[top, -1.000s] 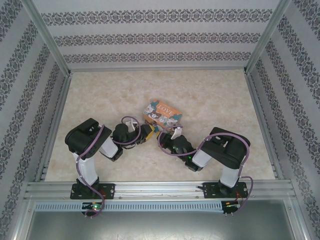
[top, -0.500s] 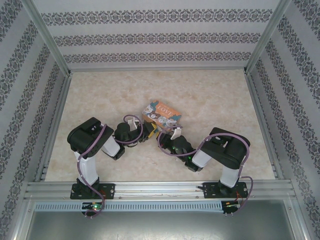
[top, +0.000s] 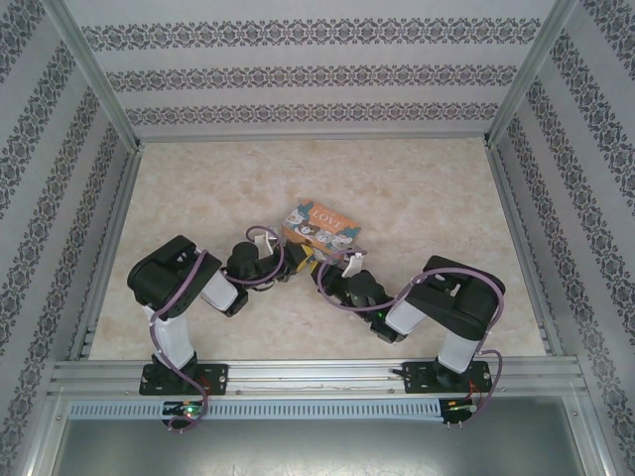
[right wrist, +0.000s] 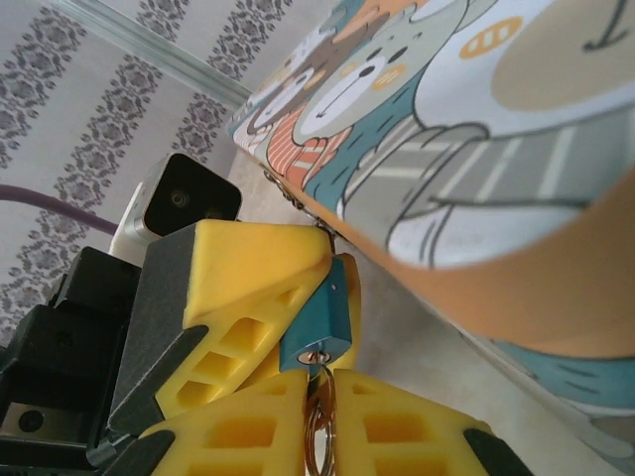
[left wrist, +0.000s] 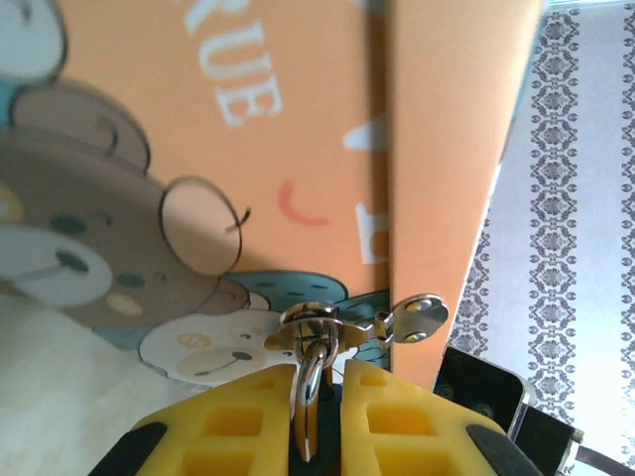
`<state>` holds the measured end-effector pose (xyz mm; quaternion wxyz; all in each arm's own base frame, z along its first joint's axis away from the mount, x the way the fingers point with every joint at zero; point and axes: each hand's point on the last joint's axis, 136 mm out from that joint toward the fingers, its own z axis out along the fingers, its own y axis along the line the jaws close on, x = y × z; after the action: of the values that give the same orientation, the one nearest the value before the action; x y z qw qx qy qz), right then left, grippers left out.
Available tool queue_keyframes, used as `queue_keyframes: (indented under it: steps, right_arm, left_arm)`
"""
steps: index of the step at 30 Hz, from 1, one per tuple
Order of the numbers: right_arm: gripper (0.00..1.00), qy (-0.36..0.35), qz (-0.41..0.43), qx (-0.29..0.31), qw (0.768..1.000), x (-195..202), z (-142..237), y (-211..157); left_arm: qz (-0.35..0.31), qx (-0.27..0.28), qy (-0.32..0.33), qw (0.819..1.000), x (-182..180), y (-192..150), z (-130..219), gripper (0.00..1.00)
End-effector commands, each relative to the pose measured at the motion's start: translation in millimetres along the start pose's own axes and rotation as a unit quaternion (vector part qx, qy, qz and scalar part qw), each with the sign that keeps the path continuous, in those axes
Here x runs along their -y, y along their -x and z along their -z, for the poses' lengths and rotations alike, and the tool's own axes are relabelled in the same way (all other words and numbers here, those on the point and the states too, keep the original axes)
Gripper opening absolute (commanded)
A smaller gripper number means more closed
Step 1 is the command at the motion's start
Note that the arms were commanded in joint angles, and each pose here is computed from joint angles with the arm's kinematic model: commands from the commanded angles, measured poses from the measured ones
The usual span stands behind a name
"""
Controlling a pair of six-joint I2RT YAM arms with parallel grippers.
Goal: Unlock a padlock with a key
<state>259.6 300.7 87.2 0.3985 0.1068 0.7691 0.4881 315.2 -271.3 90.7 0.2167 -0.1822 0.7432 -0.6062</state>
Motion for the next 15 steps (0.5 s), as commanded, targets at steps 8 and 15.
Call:
queue_keyframes:
  steps: [8, 15]
  right_arm:
    - [0.27, 0.007, 0.04, 0.045, 0.998, -5.1, 35.1, 21.9]
    - [0.31, -0.012, 0.161, 0.035, 0.986, -19.0, 49.4, 32.5]
  left_arm:
    - [-0.026, 0.019, 0.0, 0.999, 29.8, 8.1, 6.3, 0.07]
    - [-0.005, 0.028, 0.021, 0.999, 36.6, 10.1, 14.8, 0.03]
